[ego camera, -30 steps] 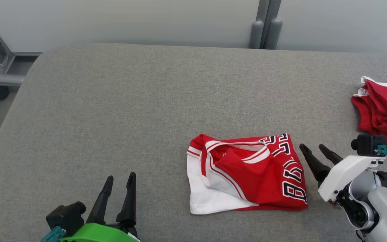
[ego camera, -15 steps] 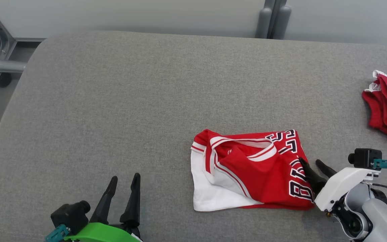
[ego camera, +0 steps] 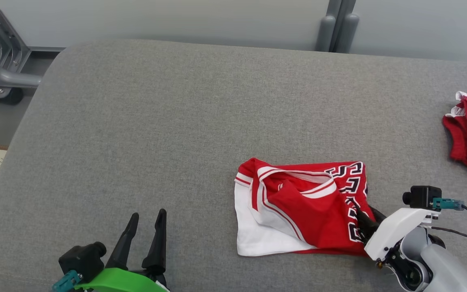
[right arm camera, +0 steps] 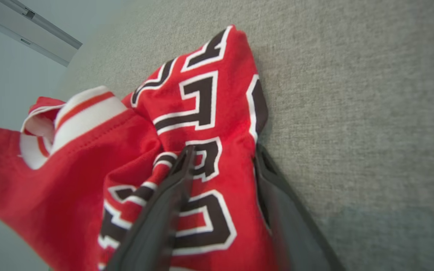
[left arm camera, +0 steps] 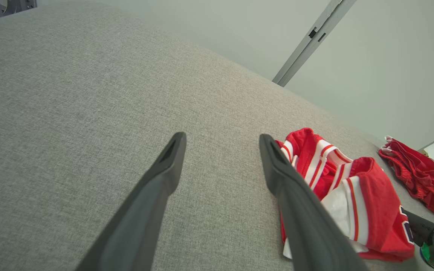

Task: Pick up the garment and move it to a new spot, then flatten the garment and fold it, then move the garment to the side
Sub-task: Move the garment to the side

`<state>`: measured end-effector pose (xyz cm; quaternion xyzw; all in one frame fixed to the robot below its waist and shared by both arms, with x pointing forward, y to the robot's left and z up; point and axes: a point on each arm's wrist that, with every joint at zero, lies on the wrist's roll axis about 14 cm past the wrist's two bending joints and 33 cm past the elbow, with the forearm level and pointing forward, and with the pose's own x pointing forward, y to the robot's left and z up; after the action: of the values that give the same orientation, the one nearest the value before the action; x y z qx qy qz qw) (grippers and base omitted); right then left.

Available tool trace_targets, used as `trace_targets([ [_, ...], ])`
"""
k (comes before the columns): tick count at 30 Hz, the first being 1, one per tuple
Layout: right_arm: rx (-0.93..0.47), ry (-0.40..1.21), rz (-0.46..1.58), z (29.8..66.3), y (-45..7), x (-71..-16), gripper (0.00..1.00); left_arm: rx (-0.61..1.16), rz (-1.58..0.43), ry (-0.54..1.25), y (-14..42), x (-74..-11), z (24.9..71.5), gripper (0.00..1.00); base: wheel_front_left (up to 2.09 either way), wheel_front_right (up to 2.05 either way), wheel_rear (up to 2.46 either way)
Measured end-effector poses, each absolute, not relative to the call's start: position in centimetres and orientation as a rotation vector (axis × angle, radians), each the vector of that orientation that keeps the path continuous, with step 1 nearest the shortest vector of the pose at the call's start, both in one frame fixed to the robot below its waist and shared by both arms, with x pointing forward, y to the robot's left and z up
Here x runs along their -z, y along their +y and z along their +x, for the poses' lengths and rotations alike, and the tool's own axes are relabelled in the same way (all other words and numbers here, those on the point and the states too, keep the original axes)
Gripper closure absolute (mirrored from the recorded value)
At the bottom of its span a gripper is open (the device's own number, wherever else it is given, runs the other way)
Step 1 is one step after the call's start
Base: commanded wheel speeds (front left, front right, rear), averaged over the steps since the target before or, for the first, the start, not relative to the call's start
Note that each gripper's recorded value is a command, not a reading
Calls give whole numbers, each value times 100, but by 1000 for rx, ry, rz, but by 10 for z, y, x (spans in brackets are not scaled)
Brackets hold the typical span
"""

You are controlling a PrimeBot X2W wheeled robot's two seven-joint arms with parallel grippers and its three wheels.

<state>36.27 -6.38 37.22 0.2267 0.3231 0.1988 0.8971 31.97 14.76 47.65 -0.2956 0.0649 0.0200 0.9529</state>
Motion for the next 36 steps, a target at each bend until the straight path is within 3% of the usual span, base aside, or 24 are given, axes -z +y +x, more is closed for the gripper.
trace_targets([
  [1,-414,672,470,362,-63,-372,98,-40,-600,132,148,-477,320,0,0,0,0],
  [2,-414,675,472,362,-61,-371,100,-39,-599,132,148,-477,320,0,0,0,0],
  [10,-436,570,455,382,-61,-394,100,-33,-596,129,148,-478,321,0,0,0,0],
  [17,-422,406,369,409,-93,-434,100,-17,-597,119,144,-481,324,0,0,0,0],
  [36,-393,160,260,433,-145,-526,100,83,-612,103,115,-493,331,0,0,0,0],
])
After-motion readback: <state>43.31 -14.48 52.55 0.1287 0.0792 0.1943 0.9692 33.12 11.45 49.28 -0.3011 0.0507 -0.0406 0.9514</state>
